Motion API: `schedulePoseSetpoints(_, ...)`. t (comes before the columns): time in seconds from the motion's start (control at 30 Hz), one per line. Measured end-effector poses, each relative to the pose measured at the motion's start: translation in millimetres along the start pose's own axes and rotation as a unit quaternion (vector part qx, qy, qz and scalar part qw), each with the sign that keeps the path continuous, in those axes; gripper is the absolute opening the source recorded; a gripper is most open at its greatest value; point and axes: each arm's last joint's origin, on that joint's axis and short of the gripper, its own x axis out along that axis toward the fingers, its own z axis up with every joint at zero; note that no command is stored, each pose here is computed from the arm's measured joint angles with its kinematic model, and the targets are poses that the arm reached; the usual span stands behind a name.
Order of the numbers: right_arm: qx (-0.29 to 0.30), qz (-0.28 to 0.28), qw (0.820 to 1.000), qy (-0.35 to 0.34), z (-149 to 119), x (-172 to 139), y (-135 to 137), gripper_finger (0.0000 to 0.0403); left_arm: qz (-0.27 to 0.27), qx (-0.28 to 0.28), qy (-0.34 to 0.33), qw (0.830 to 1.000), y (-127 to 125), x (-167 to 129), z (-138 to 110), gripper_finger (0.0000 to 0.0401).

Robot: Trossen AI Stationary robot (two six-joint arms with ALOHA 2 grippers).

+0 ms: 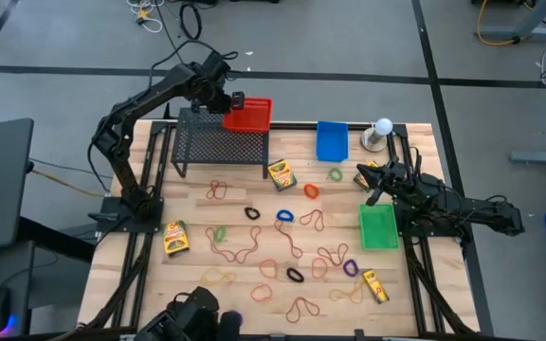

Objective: Pick & Place Office Desk Supplies
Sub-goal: Put the red bin on the shelf, then put the blue bin on the shelf

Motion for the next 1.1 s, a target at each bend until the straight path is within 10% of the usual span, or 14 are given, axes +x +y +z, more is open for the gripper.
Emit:
schedulePoseSetpoints(0.7,0.000,0.000,1.000,0.000,0.1,0.0,0.0,0.0011,-0.006,-0.003,0.003,1.000,0.0,-3.7,-1.1,0.0092)
schedulePoseSetpoints(1.1,0.000,0.000,1.000,0.000,0.0,0.0,0.0,0.0011,-0.032,0.092,-0.075,0.992,2.4,-67.6,-11.5,0.0104)
